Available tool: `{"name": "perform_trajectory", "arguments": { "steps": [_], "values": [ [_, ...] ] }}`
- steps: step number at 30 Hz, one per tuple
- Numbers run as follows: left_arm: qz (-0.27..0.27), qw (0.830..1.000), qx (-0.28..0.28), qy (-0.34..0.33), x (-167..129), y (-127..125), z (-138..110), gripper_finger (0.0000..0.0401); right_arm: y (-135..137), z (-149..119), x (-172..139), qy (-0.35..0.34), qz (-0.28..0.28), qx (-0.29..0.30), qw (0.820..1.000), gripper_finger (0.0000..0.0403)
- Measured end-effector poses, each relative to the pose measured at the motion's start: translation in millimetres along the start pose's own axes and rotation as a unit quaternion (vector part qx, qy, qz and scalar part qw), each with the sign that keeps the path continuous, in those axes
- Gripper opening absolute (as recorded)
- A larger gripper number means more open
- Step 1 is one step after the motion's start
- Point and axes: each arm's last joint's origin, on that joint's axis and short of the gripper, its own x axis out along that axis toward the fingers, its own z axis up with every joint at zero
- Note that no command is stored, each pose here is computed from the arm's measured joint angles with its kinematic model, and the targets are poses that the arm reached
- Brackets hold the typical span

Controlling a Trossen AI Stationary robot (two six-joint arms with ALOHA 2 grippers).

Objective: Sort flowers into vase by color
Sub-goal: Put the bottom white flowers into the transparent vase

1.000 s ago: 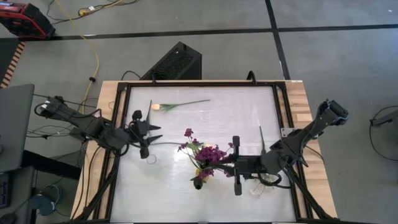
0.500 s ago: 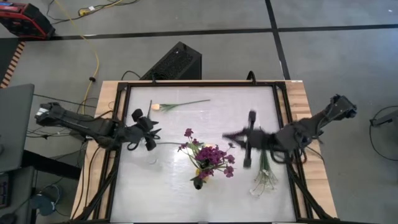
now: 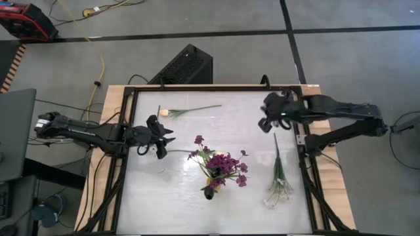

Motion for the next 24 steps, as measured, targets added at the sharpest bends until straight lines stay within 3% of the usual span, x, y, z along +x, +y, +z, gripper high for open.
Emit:
{"name": "perform_trajectory", "arguments": {
  "steps": [2, 4, 9, 14, 19, 21, 22, 24],
  "values": [
    [-0.001, 1.000, 0.000, 0.000, 0.0, -0.1, 0.0, 0.0142, -0.6, -12.7, 16.1, 0.088, 0.016, -0.030, 0.996, 0.0028],
    [-0.001, 1.000, -0.002, 0.000, 0.0, -0.1, 0.0, 0.0142, -1.0, -29.0, 30.6, 0.182, 0.025, -0.092, 0.979, 0.0030],
    [-0.005, 1.000, -0.010, -0.001, 0.0, -0.4, 0.3, 0.0142, -1.1, -75.1, 60.5, 0.375, 0.026, -0.246, 0.893, 0.0031],
    [-0.014, 1.000, -0.015, 0.001, 0.0, -0.9, 0.2, 0.0142, 11.0, -101.9, 86.4, 0.459, 0.124, -0.280, 0.834, 0.0030],
    [-0.018, 1.000, -0.016, 0.002, -0.1, -1.3, 0.2, 0.0142, 33.8, -104.0, 96.5, 0.481, 0.129, -0.333, 0.800, 0.0031],
    [-0.019, 1.000, -0.018, -0.003, -0.1, -1.5, 1.3, 0.0142, 45.6, -107.1, 98.5, 0.483, 0.151, -0.391, 0.769, 0.0031],
    [-0.020, 1.000, -0.019, -0.006, -0.1, -1.6, 1.8, 0.0142, 51.2, -109.9, 99.0, 0.481, 0.169, -0.431, 0.745, 0.0031],
    [-0.021, 1.000, -0.020, -0.009, -0.1, -1.7, 2.4, 0.0142, 58.9, -117.7, 97.5, 0.492, 0.198, -0.509, 0.678, 0.0031]
  ]
}}
